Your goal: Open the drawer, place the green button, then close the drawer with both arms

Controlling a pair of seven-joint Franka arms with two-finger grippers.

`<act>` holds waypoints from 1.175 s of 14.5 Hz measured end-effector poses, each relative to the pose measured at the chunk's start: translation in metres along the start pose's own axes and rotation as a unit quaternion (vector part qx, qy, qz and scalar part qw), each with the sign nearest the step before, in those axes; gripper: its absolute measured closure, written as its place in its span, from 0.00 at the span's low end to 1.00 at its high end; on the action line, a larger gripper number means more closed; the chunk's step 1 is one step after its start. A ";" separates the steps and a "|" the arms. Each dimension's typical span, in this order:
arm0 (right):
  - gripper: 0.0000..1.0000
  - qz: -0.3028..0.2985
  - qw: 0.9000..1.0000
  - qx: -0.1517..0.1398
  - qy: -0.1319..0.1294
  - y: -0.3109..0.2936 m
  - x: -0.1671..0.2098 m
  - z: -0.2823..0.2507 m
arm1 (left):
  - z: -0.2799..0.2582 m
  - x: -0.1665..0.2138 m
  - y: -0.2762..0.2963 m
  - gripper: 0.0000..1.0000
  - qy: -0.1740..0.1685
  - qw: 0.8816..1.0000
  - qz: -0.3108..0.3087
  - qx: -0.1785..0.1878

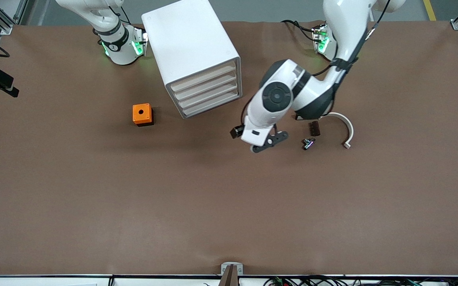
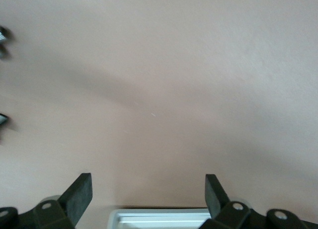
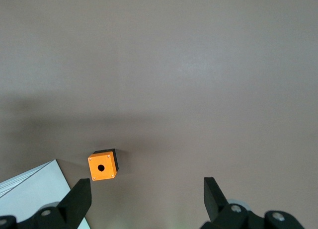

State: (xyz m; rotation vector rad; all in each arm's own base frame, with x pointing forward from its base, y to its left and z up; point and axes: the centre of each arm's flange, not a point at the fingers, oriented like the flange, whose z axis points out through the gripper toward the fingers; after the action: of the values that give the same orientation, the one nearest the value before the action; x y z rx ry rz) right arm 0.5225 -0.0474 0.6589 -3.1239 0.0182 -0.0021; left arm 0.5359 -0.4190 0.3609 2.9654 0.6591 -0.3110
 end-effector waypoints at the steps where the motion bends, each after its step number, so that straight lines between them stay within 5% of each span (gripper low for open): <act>1: 0.00 0.000 1.000 0.000 -0.001 0.000 -0.002 0.001 | -0.012 0.012 -0.011 0.00 0.006 1.000 0.007 0.006; 11: 0.00 0.001 1.000 0.002 0.002 0.001 -0.016 -0.001 | -0.161 0.120 -0.176 0.00 0.022 0.999 0.045 0.009; 17: 0.00 0.002 1.000 0.003 -0.003 0.002 -0.019 0.004 | -0.196 0.125 -0.257 0.00 0.041 0.995 0.090 0.013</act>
State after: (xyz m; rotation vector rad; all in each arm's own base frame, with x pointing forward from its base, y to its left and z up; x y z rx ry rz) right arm 0.5040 -0.0494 0.6547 -3.1175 0.0235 0.0070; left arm 0.5716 -0.1103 0.5140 3.0476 0.3925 -0.1869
